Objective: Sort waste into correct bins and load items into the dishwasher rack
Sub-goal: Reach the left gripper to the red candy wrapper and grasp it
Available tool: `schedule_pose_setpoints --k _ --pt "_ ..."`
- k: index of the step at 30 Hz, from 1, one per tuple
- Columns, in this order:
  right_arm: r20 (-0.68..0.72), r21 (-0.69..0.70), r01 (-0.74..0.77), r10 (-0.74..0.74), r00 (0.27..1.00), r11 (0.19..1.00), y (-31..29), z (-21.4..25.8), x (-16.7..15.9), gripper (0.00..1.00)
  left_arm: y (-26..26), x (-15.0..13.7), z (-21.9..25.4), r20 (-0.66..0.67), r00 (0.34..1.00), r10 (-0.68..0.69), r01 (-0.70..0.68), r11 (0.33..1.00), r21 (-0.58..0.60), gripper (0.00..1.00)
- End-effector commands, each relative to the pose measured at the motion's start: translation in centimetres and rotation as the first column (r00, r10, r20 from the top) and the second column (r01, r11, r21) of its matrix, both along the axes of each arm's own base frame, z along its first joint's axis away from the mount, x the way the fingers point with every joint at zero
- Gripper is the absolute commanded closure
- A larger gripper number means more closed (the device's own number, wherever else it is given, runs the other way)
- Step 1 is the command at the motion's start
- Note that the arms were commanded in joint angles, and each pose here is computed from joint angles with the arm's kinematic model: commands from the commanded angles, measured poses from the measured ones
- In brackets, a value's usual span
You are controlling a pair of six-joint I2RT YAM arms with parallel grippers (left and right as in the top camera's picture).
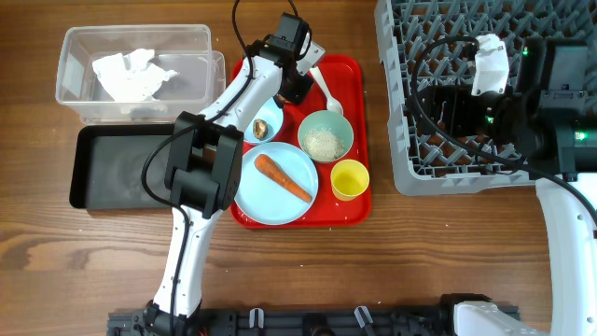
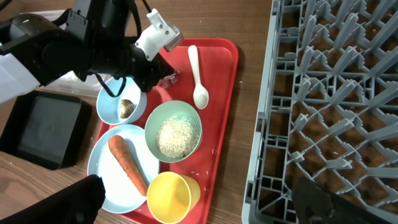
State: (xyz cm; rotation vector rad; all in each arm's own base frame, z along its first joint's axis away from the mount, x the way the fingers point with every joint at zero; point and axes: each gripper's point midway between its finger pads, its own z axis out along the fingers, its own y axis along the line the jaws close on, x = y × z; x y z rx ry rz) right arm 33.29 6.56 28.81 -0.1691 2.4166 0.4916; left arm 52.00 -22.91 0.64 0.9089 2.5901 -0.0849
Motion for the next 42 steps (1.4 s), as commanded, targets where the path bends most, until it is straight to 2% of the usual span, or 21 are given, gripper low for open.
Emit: schedule_pose_setpoints --k 1,5,7,9,11,16,21,27,33,38,40,42 --pt "0.006 0.014 -0.004 0.004 1.0 1.0 0.1 0.4 0.2 0.0 0.7 -0.7 -3.7 -0.054 0.999 0.004 -0.002 0.999 0.041 0.96" --pt "0.007 0.014 -0.004 0.004 1.0 1.0 0.1 0.4 0.2 0.0 1.4 0.2 -2.2 -0.005 1.0 0.024 -0.023 0.997 0.077 0.94" --pt "0.009 0.014 -0.005 0.005 1.0 1.0 0.1 0.4 0.2 0.0 1.7 0.7 -0.6 0.028 0.999 0.034 -0.037 0.995 0.091 0.77" --pt "0.009 0.014 -0.004 0.004 1.0 1.0 0.1 0.5 0.3 0.0 1.5 1.2 1.7 0.065 0.997 0.036 -0.041 0.996 0.076 0.52" --pt "0.01 0.014 -0.004 0.004 1.0 1.0 0.1 0.5 0.3 0.0 1.4 1.5 3.9 0.102 0.994 0.037 -0.043 0.997 0.058 0.37" --pt "0.007 0.014 -0.005 0.005 1.0 1.0 0.1 0.4 0.2 0.0 1.4 1.3 6.1 0.124 0.992 0.037 -0.043 0.998 0.048 0.22" --pt "0.002 0.014 -0.005 0.005 1.0 1.0 0.1 0.4 0.1 0.0 1.6 -0.9 3.9 0.002 1.0 0.02 -0.02 0.999 0.046 0.2" --pt "0.001 0.014 -0.004 0.004 1.0 1.0 0.1 0.3 0.1 0.0 2.5 -2.5 0.7 -0.097 0.993 0.06 -0.053 0.996 0.076 0.18" --pt "0.001 0.014 -0.005 0.005 1.0 1.0 0.1 0.3 0.1 0.0 2.9 -2.8 -1.8 -0.135 0.989 0.065 -0.053 0.994 0.094 0.14" --pt "0.001 0.014 -0.004 0.004 1.0 1.0 0.1 0.3 0.1 0.0 3.1 -2.9 -4.4 -0.161 0.984 0.07 -0.053 0.993 0.106 0.25" --pt "0.002 0.014 -0.005 0.005 1.0 1.0 0.1 0.4 0.1 0.0 3.1 -2.9 -5.1 -0.165 0.984 0.07 -0.053 0.993 0.108 0.37" --pt "0.002 0.014 -0.004 0.004 1.0 1.0 0.1 0.3 0.1 0.0 3.0 -2.7 -5.7 -0.164 0.984 0.07 -0.053 0.993 0.107 0.59"
